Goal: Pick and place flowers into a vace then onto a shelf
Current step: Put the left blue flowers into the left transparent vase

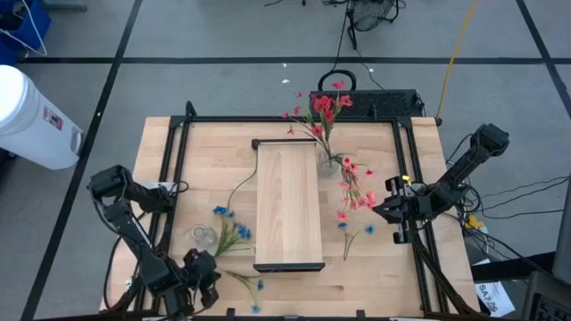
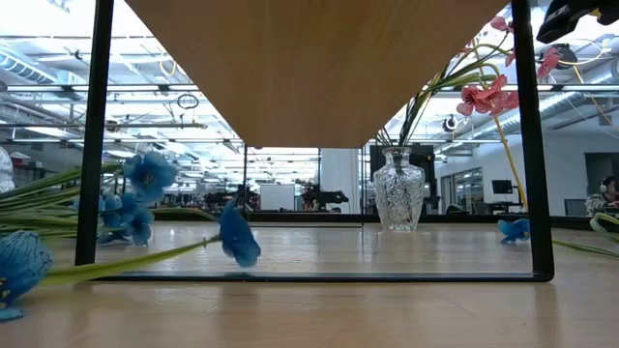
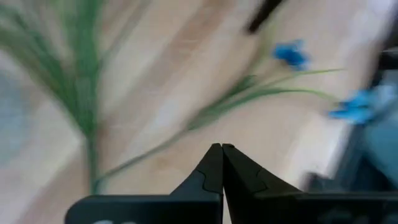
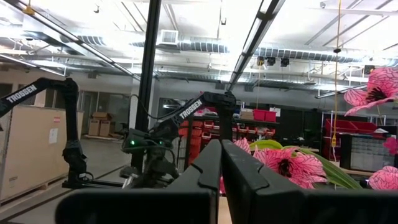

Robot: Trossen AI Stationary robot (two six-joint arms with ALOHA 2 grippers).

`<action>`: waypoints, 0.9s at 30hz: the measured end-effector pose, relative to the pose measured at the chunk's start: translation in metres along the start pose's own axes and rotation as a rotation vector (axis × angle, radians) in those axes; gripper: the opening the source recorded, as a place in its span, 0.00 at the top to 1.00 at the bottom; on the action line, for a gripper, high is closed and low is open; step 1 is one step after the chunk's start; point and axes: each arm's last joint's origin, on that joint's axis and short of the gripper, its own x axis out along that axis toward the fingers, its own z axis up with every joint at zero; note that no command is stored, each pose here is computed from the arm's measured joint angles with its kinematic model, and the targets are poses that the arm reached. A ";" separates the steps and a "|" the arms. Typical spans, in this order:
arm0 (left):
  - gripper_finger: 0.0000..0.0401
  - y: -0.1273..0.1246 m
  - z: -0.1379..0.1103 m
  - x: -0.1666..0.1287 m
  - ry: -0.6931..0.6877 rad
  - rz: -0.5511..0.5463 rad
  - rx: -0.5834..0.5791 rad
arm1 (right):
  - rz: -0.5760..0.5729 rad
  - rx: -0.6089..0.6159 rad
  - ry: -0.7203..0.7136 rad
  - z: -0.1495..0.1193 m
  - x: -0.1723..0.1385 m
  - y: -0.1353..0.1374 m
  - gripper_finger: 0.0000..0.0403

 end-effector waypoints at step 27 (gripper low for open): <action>0.49 0.035 0.001 0.013 0.224 0.248 0.043 | 0.000 -0.001 0.000 0.000 0.000 0.000 0.98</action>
